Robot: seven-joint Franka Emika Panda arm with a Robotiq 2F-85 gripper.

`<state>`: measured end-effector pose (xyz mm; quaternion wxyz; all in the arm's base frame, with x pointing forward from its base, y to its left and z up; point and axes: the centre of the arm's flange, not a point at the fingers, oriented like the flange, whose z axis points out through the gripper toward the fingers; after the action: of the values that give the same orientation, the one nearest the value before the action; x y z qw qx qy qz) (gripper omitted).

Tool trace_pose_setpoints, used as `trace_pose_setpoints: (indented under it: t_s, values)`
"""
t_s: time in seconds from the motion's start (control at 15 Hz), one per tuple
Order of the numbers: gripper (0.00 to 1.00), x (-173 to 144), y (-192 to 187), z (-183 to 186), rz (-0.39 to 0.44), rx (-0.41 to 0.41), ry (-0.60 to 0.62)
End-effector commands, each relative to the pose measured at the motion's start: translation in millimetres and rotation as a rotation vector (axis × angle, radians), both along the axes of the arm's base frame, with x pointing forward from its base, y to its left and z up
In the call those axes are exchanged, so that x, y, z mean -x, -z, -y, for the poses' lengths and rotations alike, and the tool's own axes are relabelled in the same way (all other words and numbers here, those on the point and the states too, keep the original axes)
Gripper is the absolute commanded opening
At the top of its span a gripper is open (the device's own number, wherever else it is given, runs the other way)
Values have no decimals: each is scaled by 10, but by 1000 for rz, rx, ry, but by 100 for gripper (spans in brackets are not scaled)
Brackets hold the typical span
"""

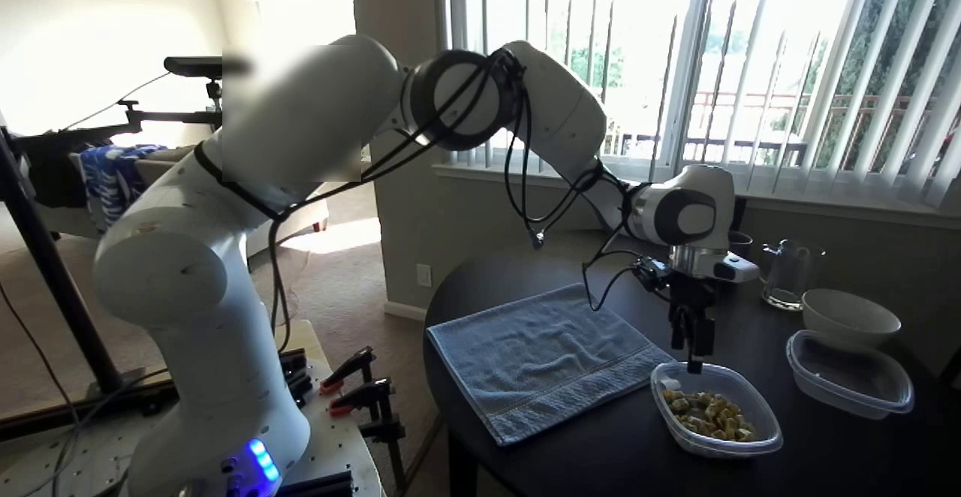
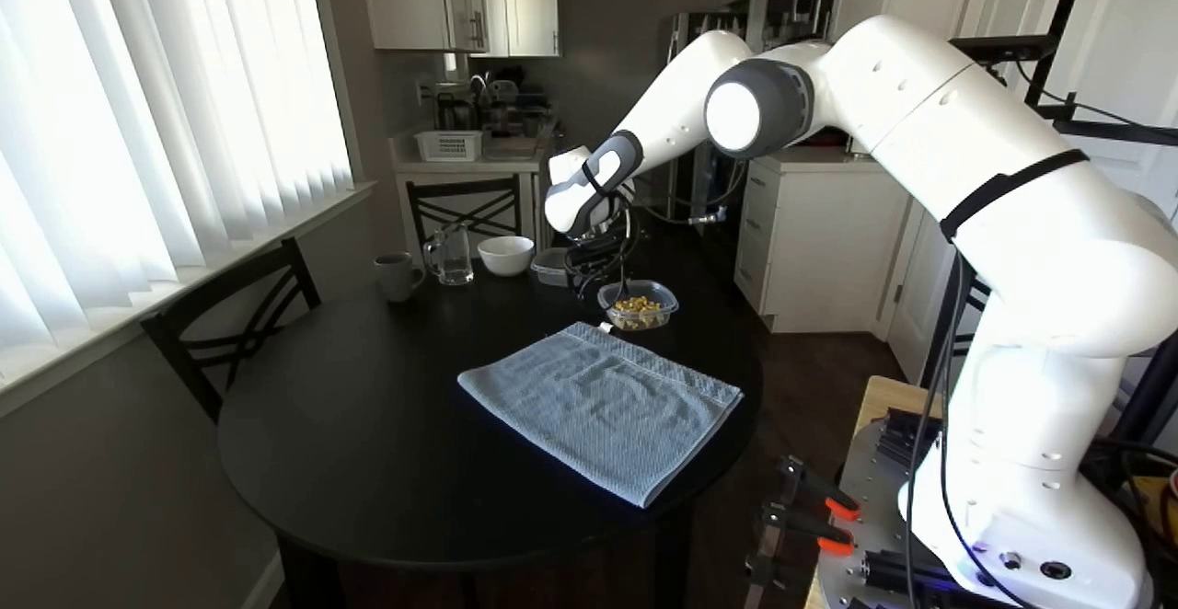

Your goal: Pour the contents of the lunchbox onto the blue towel on the table

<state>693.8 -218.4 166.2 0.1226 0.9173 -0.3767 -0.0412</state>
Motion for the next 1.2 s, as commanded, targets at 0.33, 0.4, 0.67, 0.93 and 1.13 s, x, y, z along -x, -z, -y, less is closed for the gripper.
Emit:
trace_pose_setpoints:
  t_s: [0.33,0.4,0.67,0.93,1.13]
  values:
    - [75,-247,281,259,-78,-96,7]
    - [75,-259,291,226,-83,-105,-5]
    - [49,-315,288,157,-88,-124,-24]
    - [23,-322,278,178,-92,-131,-23]
    - [7,-319,265,196,-97,-128,-15]
